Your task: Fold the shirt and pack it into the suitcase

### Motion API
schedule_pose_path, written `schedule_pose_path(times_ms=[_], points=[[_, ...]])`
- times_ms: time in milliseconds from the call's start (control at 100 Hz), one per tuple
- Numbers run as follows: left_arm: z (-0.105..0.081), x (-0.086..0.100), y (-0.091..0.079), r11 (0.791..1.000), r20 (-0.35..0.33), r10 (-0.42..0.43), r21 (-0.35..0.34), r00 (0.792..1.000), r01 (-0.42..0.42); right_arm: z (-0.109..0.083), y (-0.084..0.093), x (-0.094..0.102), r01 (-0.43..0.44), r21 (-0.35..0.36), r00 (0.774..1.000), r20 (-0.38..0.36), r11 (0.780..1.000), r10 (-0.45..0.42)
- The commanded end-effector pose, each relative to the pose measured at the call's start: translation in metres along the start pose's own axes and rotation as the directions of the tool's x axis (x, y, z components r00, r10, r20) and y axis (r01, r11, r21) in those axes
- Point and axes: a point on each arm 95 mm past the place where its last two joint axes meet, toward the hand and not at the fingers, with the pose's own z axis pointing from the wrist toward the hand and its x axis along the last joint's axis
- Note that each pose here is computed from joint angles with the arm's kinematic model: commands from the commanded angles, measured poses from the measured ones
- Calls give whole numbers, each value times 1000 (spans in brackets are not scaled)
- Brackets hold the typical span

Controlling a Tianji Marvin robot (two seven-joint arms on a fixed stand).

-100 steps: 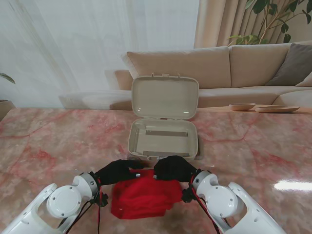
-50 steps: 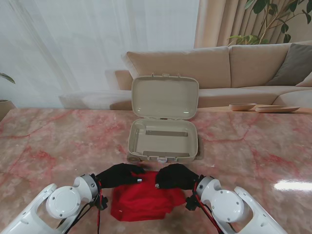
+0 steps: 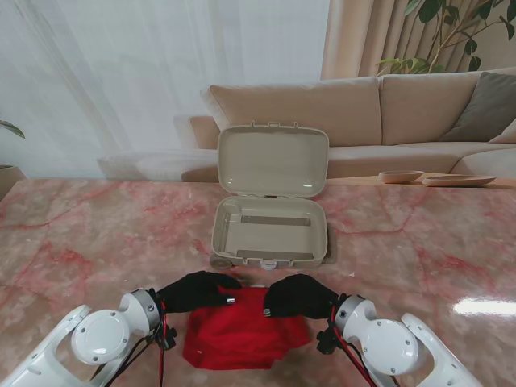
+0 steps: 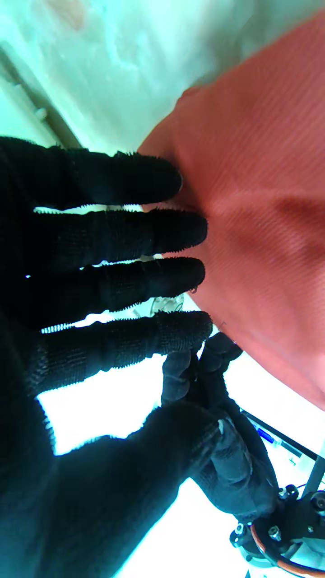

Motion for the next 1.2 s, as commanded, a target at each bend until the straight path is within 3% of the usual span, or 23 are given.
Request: schedule_pose_path(times_ms=[0,190,400,870,1190], points=[[-3,6,0,1000,-5,9,19,1000,-9,-4,0,7,5,-7,1000,-6,1000,-5],[-5,15,-4,996,4,70,54,998,-70,-2,6,17,29,-120,1000,11,992,-28],[0,15,1,993,39,108,42,993,-110,12,-8,13,9,-231,999,47,973,2],[7,4,15,986,78,169,-24,982,-168,18,-24,3,61,-185,997,52,981,-53],[8,5,17,970,78,242,-1,967,-243,20,-26,-1,106,-159,993,71,982,-96]])
